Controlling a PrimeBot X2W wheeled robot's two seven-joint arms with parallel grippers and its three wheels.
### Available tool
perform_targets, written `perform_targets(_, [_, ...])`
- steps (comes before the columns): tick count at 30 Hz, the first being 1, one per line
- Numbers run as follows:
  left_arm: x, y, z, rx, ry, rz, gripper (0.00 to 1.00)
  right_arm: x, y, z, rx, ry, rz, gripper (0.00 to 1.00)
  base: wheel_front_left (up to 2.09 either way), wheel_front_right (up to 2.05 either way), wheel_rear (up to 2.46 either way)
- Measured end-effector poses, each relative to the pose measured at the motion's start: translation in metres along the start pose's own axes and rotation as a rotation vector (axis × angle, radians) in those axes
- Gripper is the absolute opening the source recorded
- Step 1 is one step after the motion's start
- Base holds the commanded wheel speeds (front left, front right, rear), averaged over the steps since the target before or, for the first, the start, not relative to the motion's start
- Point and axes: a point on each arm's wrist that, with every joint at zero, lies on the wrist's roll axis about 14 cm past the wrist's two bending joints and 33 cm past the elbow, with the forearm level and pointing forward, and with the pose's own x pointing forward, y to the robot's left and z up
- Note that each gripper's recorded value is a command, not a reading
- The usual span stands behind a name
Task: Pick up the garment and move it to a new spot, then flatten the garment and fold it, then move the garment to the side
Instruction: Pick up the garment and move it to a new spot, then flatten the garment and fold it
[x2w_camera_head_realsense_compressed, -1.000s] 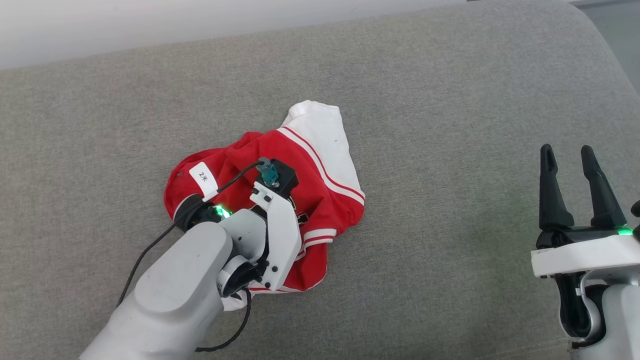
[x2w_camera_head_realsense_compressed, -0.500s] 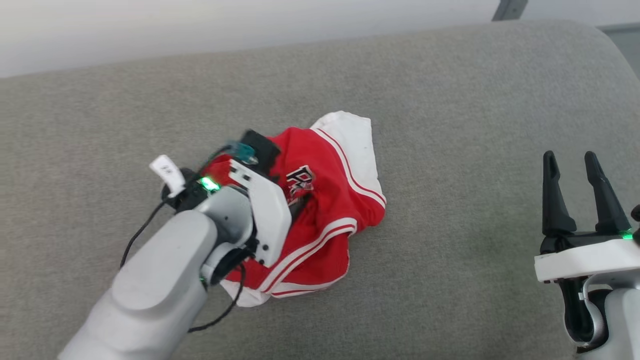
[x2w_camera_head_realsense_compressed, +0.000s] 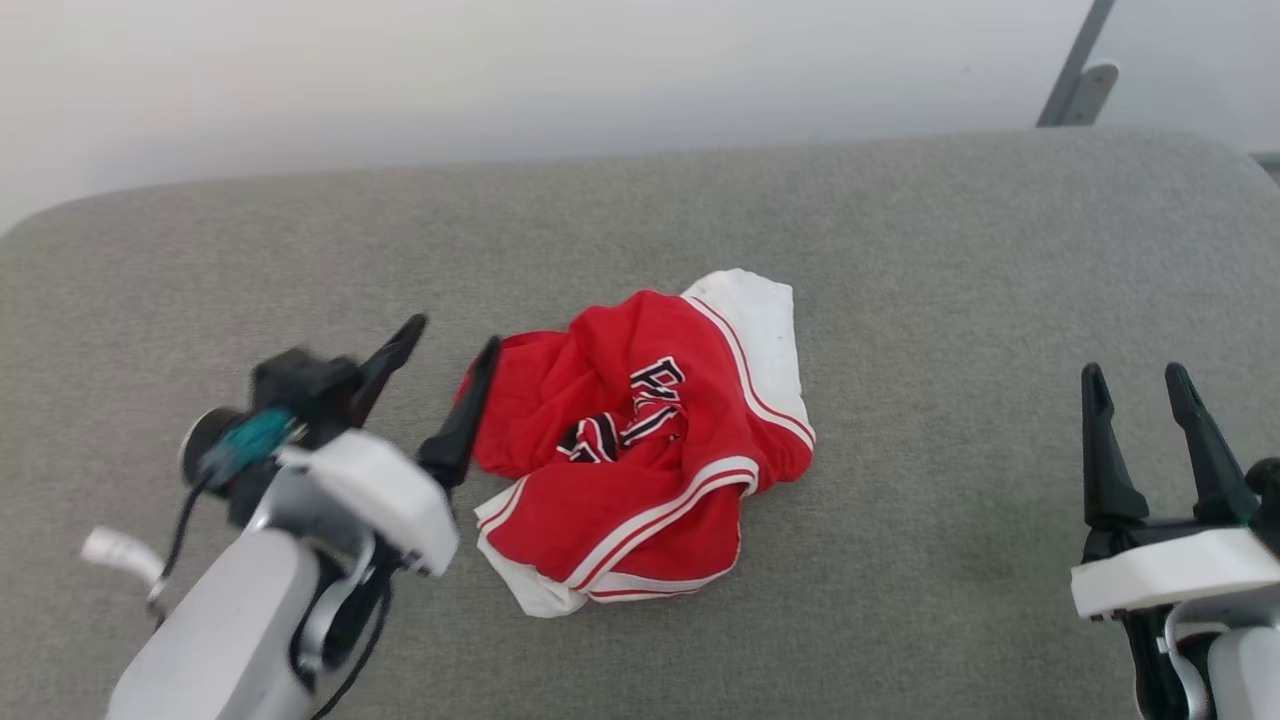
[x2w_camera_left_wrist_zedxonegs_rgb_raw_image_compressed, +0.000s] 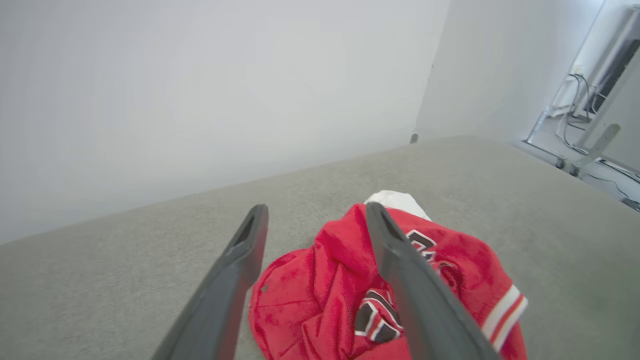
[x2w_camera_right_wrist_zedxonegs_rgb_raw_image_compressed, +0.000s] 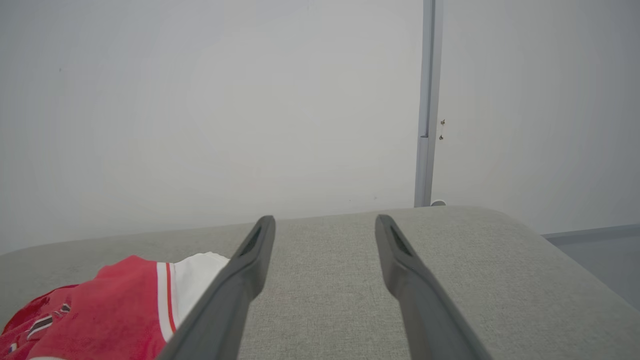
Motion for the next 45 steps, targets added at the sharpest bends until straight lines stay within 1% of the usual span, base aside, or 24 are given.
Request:
perform_targets(4, [-0.029,0.022,0.004,-0.021,-0.092,0.096,1.0,-0.003,0.004,-0.002,0.002,0.007,0.012,1.0,0.0,0.0,0.0])
perform_targets(5, [-0.044,0.034,0.002,-0.032,-0.113,0.149,1.0,-0.003,0.006,-0.002,0.003,0.007,0.017,1.0,0.0,0.0,0.0])
perform_targets(6, [-0.044,0.034,0.002,-0.032,-0.113,0.149,1.0,-0.003,0.006,-0.002,0.003,0.007,0.017,1.0,0.0,0.0,0.0])
perform_targets(7, [-0.051,0.04,0.001,-0.042,-0.123,0.173,1.0,-0.003,0.007,-0.003,0.003,0.01,0.02,1.0,0.0,0.0,0.0])
perform_targets(8, [-0.066,0.049,-0.004,-0.079,-0.135,0.224,1.0,-0.002,0.009,-0.003,0.002,0.01,0.027,1.0,0.0,0.0,0.0])
perform_targets(16, [-0.117,0.071,-0.026,-0.149,-0.13,0.361,1.0,0.0,0.018,-0.003,0.001,0.013,0.05,1.0,0.0,0.0,0.0])
perform_targets(18, [-0.125,0.074,-0.024,-0.156,-0.149,0.389,1.0,0.0,0.02,-0.002,0.003,0.01,0.055,1.0,0.0,0.0,0.0])
perform_targets(23, [-0.143,0.075,-0.027,-0.172,-0.174,0.434,1.0,-0.003,0.024,-0.001,0.006,0.01,0.065,1.0,0.0,0.0,0.0])
perform_targets(30, [-0.157,0.07,-0.031,-0.189,-0.193,0.442,1.0,-0.01,0.024,-0.004,0.016,0.019,0.057,1.0,0.0,0.0,0.0])
perform_targets(45, [-0.164,0.065,-0.034,-0.215,-0.226,0.461,1.0,-0.025,0.017,-0.014,0.042,0.043,0.016,1.0,0.0,0.0,0.0])
